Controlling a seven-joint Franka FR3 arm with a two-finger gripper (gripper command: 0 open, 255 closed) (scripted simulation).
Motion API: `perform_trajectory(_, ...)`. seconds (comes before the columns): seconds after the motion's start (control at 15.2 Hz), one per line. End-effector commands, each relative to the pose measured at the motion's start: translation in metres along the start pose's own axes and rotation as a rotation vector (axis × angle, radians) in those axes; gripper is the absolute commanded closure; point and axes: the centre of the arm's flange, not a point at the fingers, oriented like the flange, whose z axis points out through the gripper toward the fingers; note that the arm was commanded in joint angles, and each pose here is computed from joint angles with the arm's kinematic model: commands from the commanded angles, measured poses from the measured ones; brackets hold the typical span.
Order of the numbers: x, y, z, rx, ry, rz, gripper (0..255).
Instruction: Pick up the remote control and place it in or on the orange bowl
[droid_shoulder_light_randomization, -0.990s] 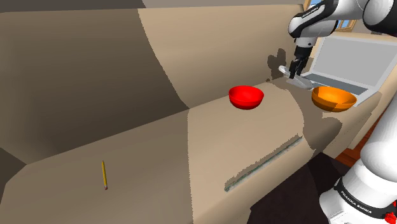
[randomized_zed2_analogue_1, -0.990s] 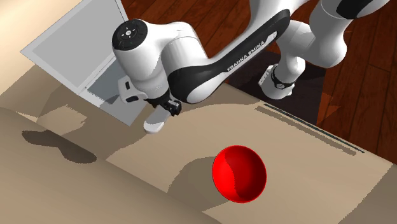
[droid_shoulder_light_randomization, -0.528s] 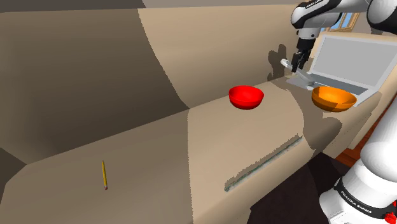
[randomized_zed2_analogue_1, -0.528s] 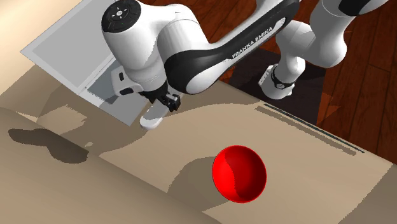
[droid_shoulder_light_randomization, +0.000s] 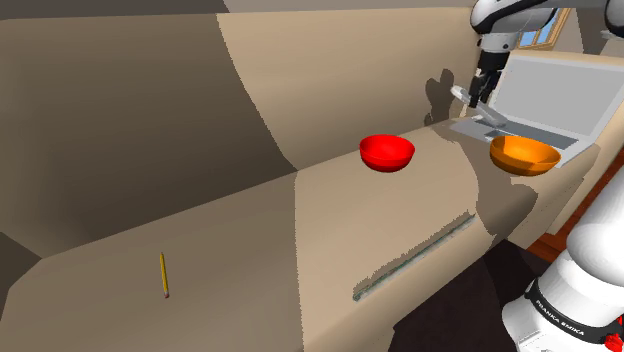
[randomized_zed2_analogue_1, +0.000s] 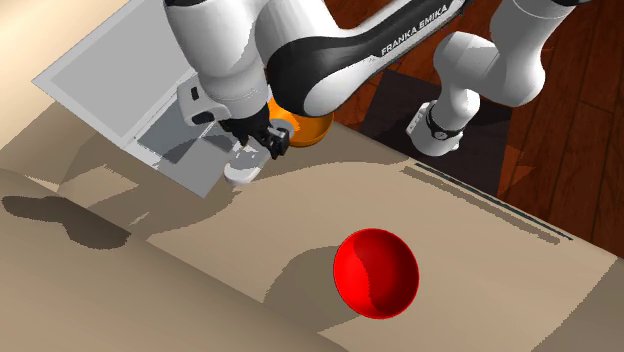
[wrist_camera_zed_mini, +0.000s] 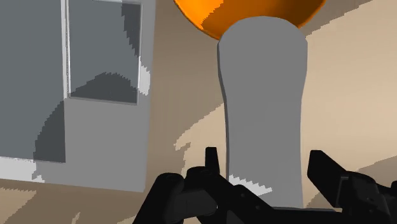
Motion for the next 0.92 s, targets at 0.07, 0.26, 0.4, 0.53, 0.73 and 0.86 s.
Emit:
perform_trajectory(0.07, -0.038, 0.001, 0.000, 0.000, 0.000, -0.001, 255)
perform_trajectory(0.26, -0.077, 0.001, -0.001, 0.000, 0.000, -0.001, 255)
perform_trajectory(0.4, -0.104, 0.002, -0.002, 0.000, 0.000, -0.001, 255)
perform_trajectory(0.53, -0.130, 0.002, -0.003, 0.000, 0.000, -0.001, 255)
perform_trajectory(0.73, -0.177, 0.003, -0.004, 0.000, 0.000, -0.001, 255)
perform_trajectory(0.86, -0.176, 0.003, 0.007, 0.000, 0.000, -0.001, 255)
